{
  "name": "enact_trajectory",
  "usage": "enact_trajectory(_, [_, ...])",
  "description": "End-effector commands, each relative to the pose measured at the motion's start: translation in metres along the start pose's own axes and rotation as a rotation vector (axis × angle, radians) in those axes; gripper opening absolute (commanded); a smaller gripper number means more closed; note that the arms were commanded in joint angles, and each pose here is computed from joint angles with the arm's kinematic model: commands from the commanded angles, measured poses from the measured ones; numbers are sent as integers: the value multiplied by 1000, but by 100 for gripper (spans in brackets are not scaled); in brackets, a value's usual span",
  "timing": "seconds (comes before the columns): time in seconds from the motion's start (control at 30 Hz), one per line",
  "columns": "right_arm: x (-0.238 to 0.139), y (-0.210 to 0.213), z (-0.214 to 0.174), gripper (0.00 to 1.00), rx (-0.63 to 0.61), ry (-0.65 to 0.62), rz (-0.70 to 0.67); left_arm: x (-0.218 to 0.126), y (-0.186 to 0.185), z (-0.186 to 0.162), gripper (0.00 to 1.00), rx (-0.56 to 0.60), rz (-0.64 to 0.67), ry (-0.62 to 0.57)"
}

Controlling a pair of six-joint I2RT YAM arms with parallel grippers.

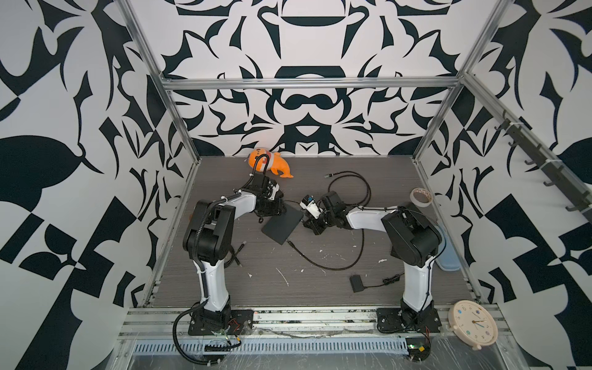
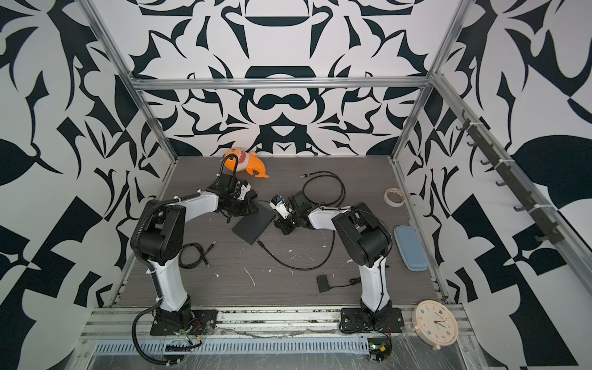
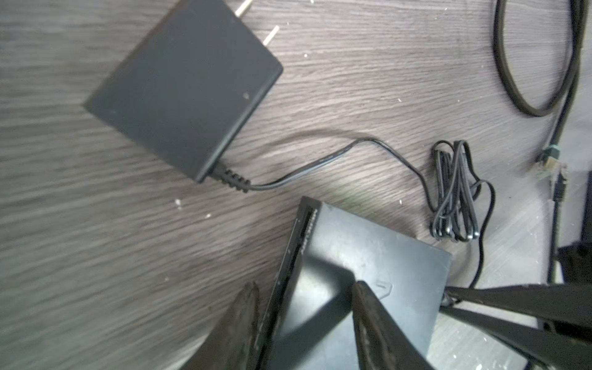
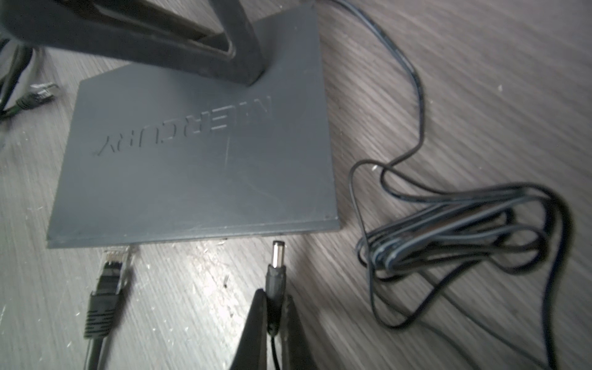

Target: Insert the plug into the switch port

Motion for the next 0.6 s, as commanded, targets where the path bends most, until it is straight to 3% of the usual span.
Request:
enact_trajectory(0.0, [2,3,-7,7,16,64,20,9,13,-12,50,-29,70,41])
enact_trajectory(0.57, [8,2,8,7,67,60,56,19,13,-34,48,-10,122,83])
Point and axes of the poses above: each gripper's point midway between its finger pads, its own x axis out along the fingers, its own y axis along the line the jaws close on, z = x × y, the point moved 3 cm from there along -x, back along the fingers, and after that the axes turned 13 degrees about -x, right-handed, at the moved point
